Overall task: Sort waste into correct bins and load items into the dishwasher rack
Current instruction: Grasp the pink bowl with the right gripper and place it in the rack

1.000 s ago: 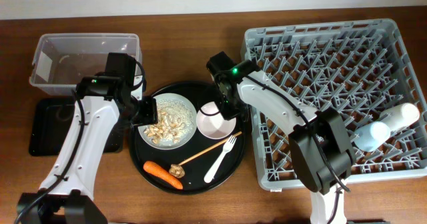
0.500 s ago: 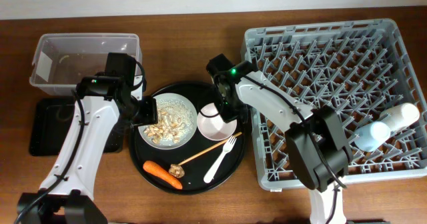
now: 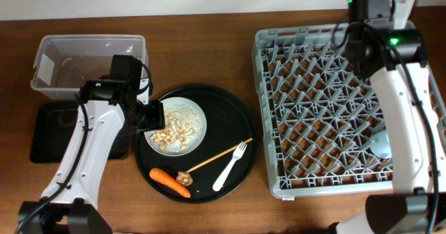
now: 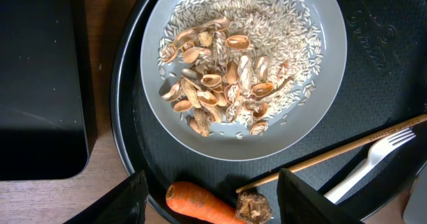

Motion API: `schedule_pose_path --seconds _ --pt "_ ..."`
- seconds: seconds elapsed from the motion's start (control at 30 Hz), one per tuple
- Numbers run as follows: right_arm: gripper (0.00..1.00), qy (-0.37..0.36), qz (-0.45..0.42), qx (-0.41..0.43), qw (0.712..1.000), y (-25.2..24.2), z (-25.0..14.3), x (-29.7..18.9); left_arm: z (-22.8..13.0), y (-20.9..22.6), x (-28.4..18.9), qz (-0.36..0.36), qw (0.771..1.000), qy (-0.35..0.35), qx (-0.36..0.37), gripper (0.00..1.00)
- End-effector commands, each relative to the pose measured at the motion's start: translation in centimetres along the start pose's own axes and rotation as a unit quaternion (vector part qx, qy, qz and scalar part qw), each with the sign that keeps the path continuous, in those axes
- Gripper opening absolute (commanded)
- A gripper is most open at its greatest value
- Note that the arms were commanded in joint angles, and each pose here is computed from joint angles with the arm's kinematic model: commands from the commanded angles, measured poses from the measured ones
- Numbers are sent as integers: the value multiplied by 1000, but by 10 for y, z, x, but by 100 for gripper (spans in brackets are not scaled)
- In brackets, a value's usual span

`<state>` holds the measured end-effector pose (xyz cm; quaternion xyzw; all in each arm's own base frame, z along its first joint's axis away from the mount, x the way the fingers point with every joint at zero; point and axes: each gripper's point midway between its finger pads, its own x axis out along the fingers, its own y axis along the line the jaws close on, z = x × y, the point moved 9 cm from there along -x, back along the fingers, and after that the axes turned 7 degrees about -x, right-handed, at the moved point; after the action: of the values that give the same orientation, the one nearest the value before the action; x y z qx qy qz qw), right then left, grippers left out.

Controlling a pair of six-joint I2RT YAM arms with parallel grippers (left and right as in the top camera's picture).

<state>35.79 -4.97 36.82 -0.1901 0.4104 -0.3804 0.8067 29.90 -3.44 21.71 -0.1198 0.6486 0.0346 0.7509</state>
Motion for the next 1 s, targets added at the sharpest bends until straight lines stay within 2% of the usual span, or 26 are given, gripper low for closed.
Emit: schedule_pose_path --seconds 0.0,0.07,0.2,0.4,0.47,0.53,0.57,0.67,0.77,0.9,0.93,0.97 --pt "4 31 -143 12 989 -1 1 44 1 1 -1 1 1000 -3 -2 61" --pt "4 70 -162 -30 984 30 -6 87 1 1 -1 1 1000 -3 -2 61" --pt "4 104 -168 -95 976 86 -24 123 1 1 -1 1 1000 -3 -2 61" --pt "4 115 -60 -99 987 128 -32 106 1 1 -1 1 1000 -3 -2 62" --pt "4 111 -85 -106 985 124 -32 105 2 1 -1 1 1000 -4 -2 62" --pt "4 60 -217 -107 968 104 -20 100 2 1 -1 1 1000 -4 -2 62" --pt "4 52 -238 -108 964 101 -18 99 2 1 -1 1 1000 -4 -2 62" --pt "4 55 -237 -107 964 103 -20 103 2 1 -1 0 1000 -6 -2 62" --pt "4 67 -217 -142 963 129 -39 108 2 1 -1 0 1000 -5 -2 62" --pt "4 85 -149 -161 972 162 -63 101 2 1 -1 0 1000 -5 -2 62" --pt "5 84 -145 -168 971 165 -64 97 2 1 -1 0 1000 -5 -2 62" --pt "11 84 -143 -178 970 167 -66 93 2 1 -1 0 1000 -5 -2 62"
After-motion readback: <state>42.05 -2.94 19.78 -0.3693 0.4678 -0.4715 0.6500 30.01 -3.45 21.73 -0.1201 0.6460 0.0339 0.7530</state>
